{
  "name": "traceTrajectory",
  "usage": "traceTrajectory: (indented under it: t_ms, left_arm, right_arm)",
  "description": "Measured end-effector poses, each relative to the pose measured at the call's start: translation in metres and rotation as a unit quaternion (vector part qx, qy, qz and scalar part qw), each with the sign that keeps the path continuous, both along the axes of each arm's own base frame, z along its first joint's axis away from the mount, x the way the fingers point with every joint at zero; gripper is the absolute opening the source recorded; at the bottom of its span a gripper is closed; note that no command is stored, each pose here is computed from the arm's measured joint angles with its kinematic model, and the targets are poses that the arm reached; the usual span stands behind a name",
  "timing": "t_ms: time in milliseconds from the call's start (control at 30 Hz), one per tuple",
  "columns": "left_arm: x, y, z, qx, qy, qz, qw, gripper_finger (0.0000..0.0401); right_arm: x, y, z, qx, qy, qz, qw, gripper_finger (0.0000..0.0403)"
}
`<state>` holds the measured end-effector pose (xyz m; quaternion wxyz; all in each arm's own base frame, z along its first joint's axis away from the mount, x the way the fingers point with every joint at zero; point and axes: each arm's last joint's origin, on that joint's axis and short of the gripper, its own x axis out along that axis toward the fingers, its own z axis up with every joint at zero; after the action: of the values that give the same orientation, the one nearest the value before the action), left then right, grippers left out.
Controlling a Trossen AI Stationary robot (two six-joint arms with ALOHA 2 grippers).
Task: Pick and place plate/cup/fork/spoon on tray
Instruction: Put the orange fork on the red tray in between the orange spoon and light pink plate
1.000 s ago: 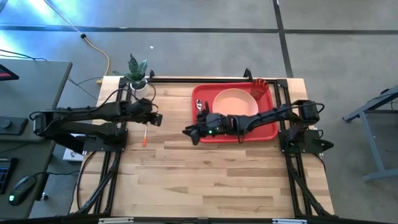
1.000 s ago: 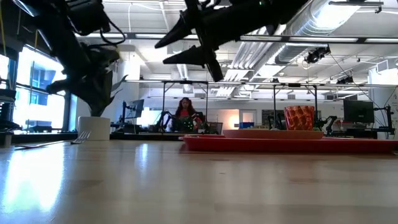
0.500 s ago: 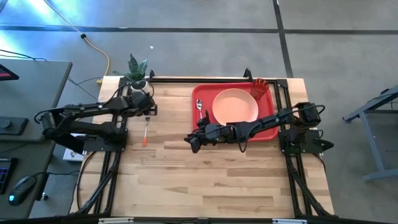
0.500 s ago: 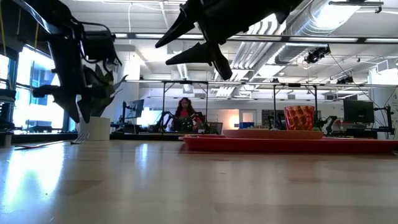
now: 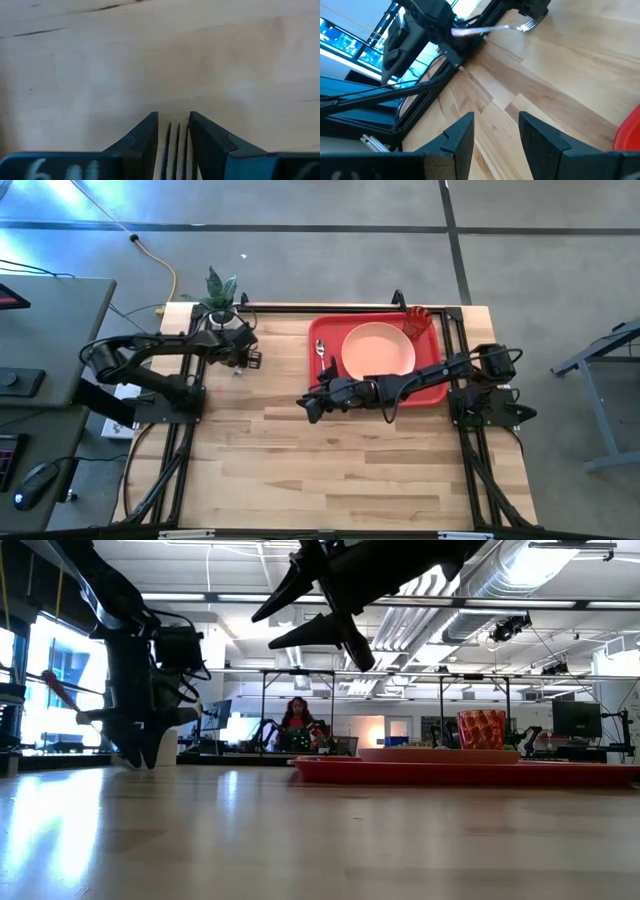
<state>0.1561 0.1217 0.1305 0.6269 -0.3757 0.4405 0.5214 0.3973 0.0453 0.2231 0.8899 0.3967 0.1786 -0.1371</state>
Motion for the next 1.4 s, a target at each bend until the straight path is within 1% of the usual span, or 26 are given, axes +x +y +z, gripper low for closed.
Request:
traceTrajectory:
  t_ms: [167, 300, 600, 700, 800, 900, 967, 1100, 1200, 1300, 1400]
  left_arm:
    - [0.002, -0.001, 0.0, -0.009, -0.011, -0.007, 1.0, 0.0087]
    - [0.0, -0.005, 0.007, -0.025, -0.03, -0.016, 0.999, 0.0081]
    - [-0.018, -0.025, 0.045, -0.03, -0.04, -0.042, 0.998, 0.0081]
    - [-0.022, -0.036, 0.052, -0.043, -0.059, -0.054, 0.996, 0.0081]
    - [-0.024, -0.046, 0.057, -0.054, -0.064, -0.074, 0.994, 0.0081]
    - [-0.025, -0.054, 0.056, -0.069, -0.055, -0.08, 0.993, 0.0081]
    - [-0.024, -0.058, 0.055, -0.075, -0.05, -0.082, 0.993, 0.008]
    - [-0.018, -0.066, 0.052, -0.085, -0.039, -0.091, 0.991, 0.008]
    - [-0.013, -0.071, 0.048, -0.083, -0.021, -0.103, 0.991, 0.008]
    - [-0.01, -0.075, 0.04, -0.085, 0.001, -0.115, 0.99, 0.008]
    - [-0.011, -0.08, 0.024, -0.108, 0.016, -0.117, 0.987, 0.008]
  right_arm:
    - [0.001, -0.009, 0.0, 0.004, 0.001, 0.006, 1.0, 0.0146]
    - [0.002, -0.018, 0.0, 0.004, 0.003, 0.013, 1.0, 0.0146]
    - [0.003, -0.025, 0.0, 0.009, 0.004, 0.026, 1.0, 0.0146]
    - [0.003, -0.025, 0.0, 0.006, 0.004, 0.028, 1.0, 0.0146]
    - [0.002, -0.021, 0.0, 0.002, 0.004, 0.027, 1.0, 0.0146]
    - [0.001, -0.015, -0.001, -0.014, 0.009, 0.019, 1.0, 0.0146]
    - [0.001, -0.011, -0.002, -0.021, 0.013, 0.024, 0.999, 0.0146]
    - [-0.001, -0.008, -0.004, -0.026, 0.025, 0.032, 0.999, 0.0146]
    - [-0.001, -0.008, -0.005, -0.029, 0.031, 0.033, 0.999, 0.0146]
    - [-0.001, -0.011, -0.005, -0.027, 0.034, 0.033, 0.999, 0.0146]
    - [-0.001, -0.014, -0.005, -0.022, 0.033, 0.039, 0.998, 0.0146]
